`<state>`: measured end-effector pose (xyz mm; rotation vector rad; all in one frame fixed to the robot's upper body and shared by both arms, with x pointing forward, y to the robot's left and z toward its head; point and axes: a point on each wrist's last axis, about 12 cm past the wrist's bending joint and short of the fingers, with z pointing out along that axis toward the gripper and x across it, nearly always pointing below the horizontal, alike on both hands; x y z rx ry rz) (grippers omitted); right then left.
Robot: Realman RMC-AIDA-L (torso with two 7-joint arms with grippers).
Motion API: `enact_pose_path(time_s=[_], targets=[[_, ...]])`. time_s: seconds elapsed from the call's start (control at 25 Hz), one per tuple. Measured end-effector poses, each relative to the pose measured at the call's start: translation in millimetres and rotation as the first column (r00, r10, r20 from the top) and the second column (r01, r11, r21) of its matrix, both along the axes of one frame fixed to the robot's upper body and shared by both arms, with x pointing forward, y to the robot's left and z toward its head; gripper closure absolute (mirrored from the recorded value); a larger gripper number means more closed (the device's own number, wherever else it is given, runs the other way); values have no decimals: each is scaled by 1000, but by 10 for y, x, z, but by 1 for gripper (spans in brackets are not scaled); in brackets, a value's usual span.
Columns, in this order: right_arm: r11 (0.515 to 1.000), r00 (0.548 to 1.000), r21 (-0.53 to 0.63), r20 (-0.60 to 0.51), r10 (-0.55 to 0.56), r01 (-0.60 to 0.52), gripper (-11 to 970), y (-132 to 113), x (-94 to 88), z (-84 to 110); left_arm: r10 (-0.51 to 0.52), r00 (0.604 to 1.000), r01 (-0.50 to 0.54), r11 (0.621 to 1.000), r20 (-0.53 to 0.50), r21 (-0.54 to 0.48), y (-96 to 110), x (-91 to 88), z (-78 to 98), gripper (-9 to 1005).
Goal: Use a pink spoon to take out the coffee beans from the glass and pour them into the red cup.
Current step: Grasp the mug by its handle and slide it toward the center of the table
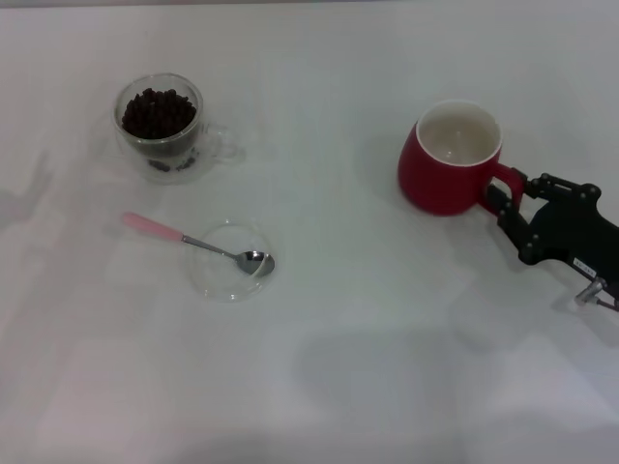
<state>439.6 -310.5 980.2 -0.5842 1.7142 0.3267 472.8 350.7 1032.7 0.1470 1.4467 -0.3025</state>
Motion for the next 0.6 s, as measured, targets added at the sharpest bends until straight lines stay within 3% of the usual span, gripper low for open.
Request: enact_pose_path(time_s=[0.16, 0.6], targets=[[1000, 1000, -1, -1, 25, -25, 672, 28, -19, -4, 0, 1000, 0, 1000, 0, 0, 8, 1, 3, 208], [995, 995, 10, 19, 99, -99, 736, 87, -97, 15, 1, 1000, -1, 1000, 0, 2, 11, -2, 2, 209]])
